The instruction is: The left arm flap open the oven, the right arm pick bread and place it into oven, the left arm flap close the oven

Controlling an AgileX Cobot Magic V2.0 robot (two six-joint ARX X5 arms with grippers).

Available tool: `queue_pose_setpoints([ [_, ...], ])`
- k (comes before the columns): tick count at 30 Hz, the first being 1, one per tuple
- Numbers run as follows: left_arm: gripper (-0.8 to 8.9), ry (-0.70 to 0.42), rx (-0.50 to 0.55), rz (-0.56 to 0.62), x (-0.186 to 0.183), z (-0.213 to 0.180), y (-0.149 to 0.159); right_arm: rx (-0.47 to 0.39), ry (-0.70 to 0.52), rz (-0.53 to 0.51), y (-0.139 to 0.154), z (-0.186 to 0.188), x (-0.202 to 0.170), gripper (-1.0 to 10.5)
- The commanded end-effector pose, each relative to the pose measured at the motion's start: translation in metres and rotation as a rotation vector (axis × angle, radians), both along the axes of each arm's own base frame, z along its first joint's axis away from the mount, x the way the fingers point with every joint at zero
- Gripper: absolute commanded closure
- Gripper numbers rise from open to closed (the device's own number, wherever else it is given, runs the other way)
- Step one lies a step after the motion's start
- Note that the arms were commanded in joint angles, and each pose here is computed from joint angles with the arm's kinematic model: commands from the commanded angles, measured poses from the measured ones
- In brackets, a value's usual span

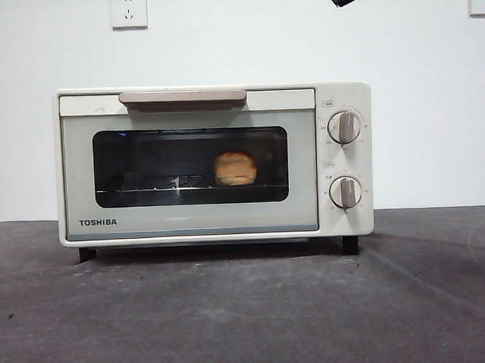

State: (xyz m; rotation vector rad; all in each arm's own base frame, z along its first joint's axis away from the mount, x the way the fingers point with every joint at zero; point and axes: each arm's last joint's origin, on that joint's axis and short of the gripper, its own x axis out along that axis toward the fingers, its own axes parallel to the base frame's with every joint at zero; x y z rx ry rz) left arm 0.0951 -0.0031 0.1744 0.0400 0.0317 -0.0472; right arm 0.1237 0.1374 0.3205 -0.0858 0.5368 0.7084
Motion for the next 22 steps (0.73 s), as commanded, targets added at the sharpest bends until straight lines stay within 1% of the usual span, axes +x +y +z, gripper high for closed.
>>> queue_pose_setpoints([
  [1,7.94,-0.005,0.012,0.008,0.000,-0.004,0.000,0.012,0.000,0.002,0.003,0.002,0.000,9.4],
  [7,7.94,0.020,0.013,0.007,0.002,-0.012,0.000,0.012,0.000,0.002,0.003,0.002,0.000,9.4],
  [13,7.94,0.117,0.014,0.007,0.001,-0.022,0.000,0.012,0.000,0.002,0.003,0.002,0.000,9.4],
  [15,7.94,0.134,-0.006,0.009,0.001,-0.024,0.000,0.012,0.000,0.002,0.003,0.002,0.000,9.4],
  [22,7.94,0.134,-0.006,0.008,0.001,-0.024,0.000,0.012,0.000,0.002,0.003,0.002,0.000,9.4],
])
